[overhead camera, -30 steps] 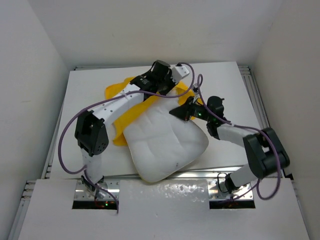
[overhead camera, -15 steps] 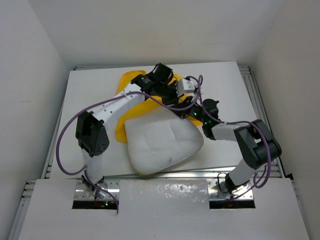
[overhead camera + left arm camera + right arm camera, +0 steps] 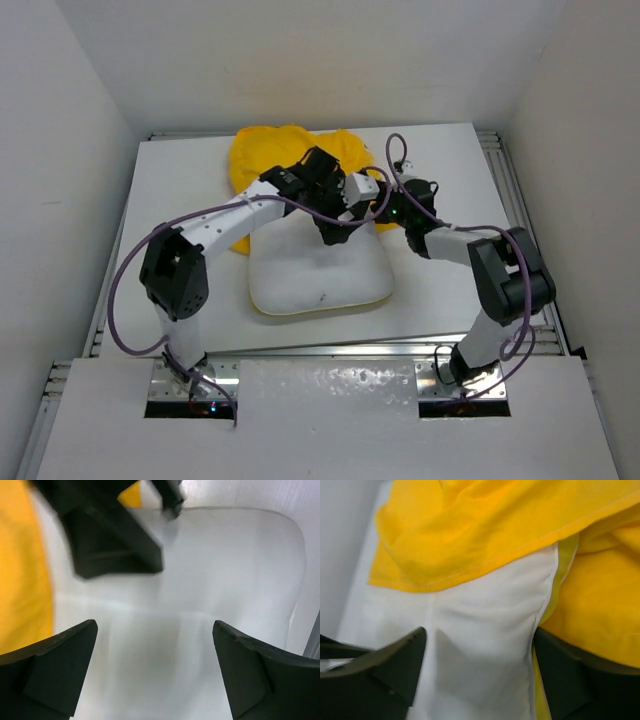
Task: Put the pillow into the pillowcase
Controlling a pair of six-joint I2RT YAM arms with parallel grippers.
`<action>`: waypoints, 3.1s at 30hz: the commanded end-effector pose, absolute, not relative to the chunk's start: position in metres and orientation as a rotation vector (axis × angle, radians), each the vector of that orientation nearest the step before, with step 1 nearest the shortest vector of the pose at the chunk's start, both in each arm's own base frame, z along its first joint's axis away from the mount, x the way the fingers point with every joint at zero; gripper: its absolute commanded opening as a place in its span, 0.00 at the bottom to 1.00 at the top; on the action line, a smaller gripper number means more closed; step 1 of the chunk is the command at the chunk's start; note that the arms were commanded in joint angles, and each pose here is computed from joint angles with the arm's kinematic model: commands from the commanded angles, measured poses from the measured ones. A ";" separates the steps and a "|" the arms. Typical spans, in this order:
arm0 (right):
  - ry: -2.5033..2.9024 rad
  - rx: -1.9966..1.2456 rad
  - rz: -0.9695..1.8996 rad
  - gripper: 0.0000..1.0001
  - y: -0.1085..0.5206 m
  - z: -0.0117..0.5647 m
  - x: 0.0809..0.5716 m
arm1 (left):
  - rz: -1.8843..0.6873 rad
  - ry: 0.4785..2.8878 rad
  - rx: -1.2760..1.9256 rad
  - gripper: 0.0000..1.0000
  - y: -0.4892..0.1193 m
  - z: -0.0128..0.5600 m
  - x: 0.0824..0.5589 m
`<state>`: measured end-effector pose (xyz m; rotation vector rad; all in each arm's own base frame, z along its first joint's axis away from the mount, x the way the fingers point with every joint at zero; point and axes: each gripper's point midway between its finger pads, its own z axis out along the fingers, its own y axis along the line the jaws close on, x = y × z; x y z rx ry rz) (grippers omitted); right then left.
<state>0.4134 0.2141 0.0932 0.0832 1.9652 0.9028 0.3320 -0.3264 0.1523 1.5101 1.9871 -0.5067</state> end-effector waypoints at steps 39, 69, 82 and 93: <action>2.641 -0.046 0.501 0.81 0.084 -0.010 0.441 | -0.428 2.648 0.598 0.38 -0.081 0.007 0.386; 1.634 -0.036 1.485 0.00 0.152 0.388 0.388 | -1.020 2.169 0.466 0.00 -0.065 0.273 0.364; 1.598 0.235 1.455 0.00 0.119 0.378 0.451 | -1.029 2.488 -0.123 0.00 0.035 0.177 0.395; 1.593 -0.070 1.280 0.00 0.181 0.407 0.422 | -0.827 2.103 0.335 0.00 0.002 0.317 0.398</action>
